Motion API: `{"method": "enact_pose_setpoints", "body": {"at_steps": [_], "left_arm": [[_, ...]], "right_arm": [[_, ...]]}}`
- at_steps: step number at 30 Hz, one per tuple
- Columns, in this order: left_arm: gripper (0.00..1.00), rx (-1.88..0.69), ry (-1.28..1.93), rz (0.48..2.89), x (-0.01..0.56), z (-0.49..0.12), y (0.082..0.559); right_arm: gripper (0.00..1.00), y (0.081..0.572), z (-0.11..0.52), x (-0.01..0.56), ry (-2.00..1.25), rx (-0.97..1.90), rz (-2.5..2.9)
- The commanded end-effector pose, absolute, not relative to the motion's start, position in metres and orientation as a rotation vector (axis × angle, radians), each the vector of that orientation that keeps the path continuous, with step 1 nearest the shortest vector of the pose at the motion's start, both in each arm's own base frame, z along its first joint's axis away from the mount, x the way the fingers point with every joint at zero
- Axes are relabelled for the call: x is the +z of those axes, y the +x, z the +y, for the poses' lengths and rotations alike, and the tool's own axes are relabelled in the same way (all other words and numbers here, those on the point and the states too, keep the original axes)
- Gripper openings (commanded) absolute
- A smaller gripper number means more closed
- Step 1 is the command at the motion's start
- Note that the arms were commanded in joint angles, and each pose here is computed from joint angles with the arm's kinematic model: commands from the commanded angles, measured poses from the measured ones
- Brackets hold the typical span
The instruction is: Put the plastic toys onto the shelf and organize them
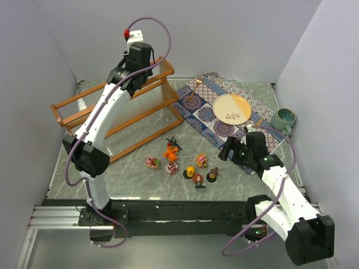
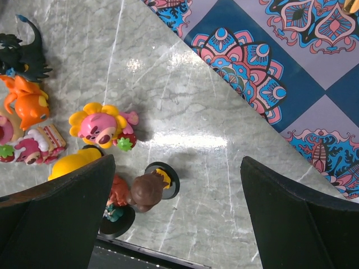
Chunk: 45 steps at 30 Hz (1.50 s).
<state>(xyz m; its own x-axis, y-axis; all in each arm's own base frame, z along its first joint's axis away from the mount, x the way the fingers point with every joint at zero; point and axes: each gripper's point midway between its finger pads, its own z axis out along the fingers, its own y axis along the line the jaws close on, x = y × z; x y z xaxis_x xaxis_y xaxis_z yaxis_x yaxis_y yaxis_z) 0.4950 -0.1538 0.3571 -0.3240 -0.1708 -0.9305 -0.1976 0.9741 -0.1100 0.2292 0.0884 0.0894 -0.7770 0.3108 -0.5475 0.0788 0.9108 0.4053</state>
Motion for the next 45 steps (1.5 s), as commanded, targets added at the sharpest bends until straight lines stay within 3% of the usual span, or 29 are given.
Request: {"method": "enact_pose_setpoints", "body": {"at_steps": [1, 11, 29, 45], "left_arm": [[0.06, -0.024, -0.278, 1.876, 0.373, -0.155, 0.498], [0.14, -0.032, -0.310, 1.904, 0.363, -0.152, 0.501], [0.40, -0.047, -0.306, 1.919, 0.354, -0.156, 0.501], [0.48, -0.065, -0.304, 1.917, 0.350, -0.159, 0.503]], "right_arm": [[1.00, 0.242, 0.091, 0.109, 0.243, 0.500, 2.381], [1.00, 0.241, 0.092, 0.109, 0.227, 0.502, 2.396], [1.00, 0.241, 0.094, 0.108, 0.221, 0.512, 2.399], [1.00, 0.241, 0.094, 0.107, 0.222, 0.513, 2.396]]}}
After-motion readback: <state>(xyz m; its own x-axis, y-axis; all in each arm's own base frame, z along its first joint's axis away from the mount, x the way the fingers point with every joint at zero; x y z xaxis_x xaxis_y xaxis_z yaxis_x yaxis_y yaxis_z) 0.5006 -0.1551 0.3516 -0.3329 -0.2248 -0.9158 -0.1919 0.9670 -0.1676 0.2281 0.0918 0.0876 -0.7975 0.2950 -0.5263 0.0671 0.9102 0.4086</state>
